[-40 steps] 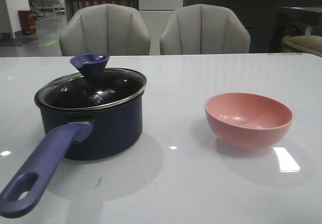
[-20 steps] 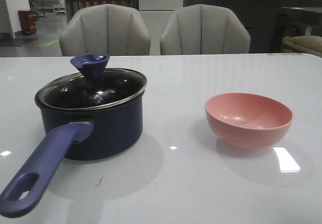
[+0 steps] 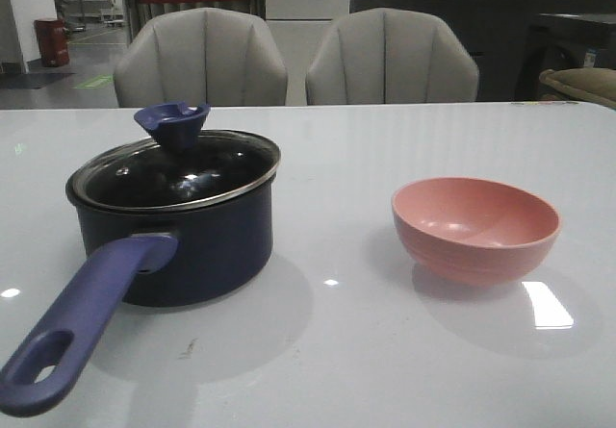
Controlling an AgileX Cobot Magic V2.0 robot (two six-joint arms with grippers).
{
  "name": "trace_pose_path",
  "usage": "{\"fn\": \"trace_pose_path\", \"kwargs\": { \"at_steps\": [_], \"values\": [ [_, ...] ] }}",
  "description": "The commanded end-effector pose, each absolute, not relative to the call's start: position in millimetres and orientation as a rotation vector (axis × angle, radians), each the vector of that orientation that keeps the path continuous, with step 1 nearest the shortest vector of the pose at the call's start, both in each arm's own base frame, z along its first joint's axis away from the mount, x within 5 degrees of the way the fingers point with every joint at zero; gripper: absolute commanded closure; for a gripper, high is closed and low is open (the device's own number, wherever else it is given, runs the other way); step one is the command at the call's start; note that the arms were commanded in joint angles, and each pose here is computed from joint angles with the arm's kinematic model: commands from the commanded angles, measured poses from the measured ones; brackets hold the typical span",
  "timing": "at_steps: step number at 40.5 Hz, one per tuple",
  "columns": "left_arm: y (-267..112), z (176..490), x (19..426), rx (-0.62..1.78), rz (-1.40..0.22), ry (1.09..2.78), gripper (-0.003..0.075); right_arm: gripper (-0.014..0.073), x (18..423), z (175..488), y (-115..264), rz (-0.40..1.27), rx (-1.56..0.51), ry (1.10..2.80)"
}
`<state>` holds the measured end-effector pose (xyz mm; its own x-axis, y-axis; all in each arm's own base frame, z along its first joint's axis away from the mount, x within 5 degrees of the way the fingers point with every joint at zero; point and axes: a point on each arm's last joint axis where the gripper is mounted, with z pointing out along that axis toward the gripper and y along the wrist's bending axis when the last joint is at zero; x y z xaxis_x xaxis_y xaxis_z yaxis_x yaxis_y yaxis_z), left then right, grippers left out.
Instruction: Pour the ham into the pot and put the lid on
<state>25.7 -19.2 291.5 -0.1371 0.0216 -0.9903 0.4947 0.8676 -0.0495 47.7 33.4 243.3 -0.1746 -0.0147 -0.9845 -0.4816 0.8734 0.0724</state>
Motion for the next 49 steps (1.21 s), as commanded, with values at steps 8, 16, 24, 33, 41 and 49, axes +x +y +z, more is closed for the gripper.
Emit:
{"fn": "trace_pose_path", "kwargs": {
  "at_steps": [8,16,24,33,41,49],
  "values": [
    [-20,304,27,0.366,-0.466,1.569,0.0589,0.0457,50,258,31,0.422,-0.345,1.63],
    [-20,303,27,0.367,-0.465,1.573,0.059,0.0457,50,258,31,0.422,-0.345,1.63],
    [-21,291,33,0.354,-0.442,1.571,0.059,0.0457,50,258,31,0.422,-0.345,1.63],
    [-11,252,46,0.153,-0.192,1.503,0.059,0.0457,50,258,31,0.422,-0.345,1.63],
    [-1,217,53,0.009,-0.011,1.489,0.059,0.0457,49,258,31,0.423,-0.346,1.632],
    [1,204,55,-0.024,0.005,1.506,0.059,0.0457,49,258,31,0.423,-0.346,1.632]
  ]
}}
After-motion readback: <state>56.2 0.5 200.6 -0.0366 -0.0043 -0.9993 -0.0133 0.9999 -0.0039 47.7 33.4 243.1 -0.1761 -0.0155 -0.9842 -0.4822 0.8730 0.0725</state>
